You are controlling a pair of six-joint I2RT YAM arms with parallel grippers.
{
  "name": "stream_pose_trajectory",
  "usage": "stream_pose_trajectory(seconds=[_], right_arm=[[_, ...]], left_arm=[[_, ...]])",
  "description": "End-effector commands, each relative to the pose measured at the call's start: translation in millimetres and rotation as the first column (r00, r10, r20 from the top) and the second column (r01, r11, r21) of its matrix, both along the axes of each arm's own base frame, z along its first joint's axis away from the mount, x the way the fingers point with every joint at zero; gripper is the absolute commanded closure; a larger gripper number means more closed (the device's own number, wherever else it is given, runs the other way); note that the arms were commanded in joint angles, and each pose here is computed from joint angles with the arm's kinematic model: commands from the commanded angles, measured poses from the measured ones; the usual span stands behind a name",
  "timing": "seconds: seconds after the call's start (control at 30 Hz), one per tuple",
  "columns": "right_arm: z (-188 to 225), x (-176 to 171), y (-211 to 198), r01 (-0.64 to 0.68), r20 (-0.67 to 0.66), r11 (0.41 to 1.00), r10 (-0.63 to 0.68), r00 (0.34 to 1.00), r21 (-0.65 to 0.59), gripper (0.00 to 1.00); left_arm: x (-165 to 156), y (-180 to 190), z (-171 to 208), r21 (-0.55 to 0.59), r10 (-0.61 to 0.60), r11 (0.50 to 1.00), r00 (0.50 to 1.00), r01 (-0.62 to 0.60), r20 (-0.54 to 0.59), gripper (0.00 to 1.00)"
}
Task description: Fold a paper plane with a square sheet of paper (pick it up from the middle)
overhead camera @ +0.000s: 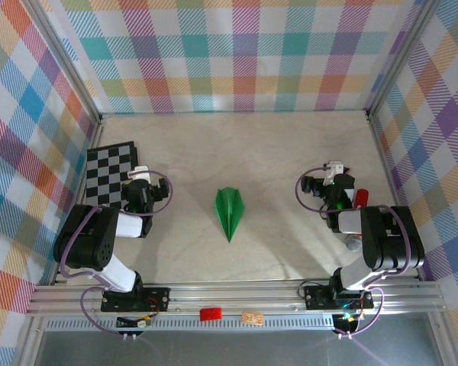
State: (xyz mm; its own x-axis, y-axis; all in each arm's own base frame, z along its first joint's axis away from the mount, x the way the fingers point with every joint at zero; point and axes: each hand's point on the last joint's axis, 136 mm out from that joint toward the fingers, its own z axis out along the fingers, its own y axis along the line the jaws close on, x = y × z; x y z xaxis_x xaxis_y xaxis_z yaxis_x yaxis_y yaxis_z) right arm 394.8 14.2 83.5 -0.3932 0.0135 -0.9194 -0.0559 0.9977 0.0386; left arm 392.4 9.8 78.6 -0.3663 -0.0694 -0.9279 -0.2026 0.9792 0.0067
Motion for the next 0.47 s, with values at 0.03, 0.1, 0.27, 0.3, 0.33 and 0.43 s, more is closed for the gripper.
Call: stream_pose_trajectory(seconds=[0.03, 0.1, 0.27, 0.3, 0.33, 0.43], right_arm=[[8.9, 3.1, -1.0, 0.009, 0.036, 1.000, -0.009, 0.999, 0.009, 0.01], [9.1, 3.0, -1.3, 0.010, 0.036, 1.000, -0.011, 0.999, 0.009, 0.01], [8.0, 3.1, -1.0, 0.009, 0.032, 1.000, -0.009, 0.999, 0.008, 0.01], [8.5, 3.5, -0.5, 0.007, 0.033, 1.000, -0.008, 0.999, 0.009, 0.01], [8.7, 3.5, -0.6, 0.008, 0.034, 1.000, -0.008, 0.999, 0.009, 0.01], [8.7, 2.9, -0.3, 0.007, 0.035, 1.000, -0.007, 0.999, 0.009, 0.01]], left_arm=[[1.8, 0.8, 7.8, -0.014, 0.012, 1.000, 0.999, -0.012, 0.044, 0.00], [1.6, 0.8, 7.3, -0.013, 0.013, 1.000, 0.999, -0.013, 0.042, 0.00], [1.6, 0.5, 7.1, -0.014, 0.012, 1.000, 0.999, -0.011, 0.041, 0.00], [1.6, 0.4, 7.5, -0.014, 0.012, 1.000, 0.999, -0.011, 0.042, 0.00], [1.5, 0.5, 6.9, -0.012, 0.012, 1.000, 0.999, -0.011, 0.040, 0.00], [1.5, 1.0, 7.2, -0.013, 0.013, 1.000, 0.999, -0.013, 0.041, 0.00]])
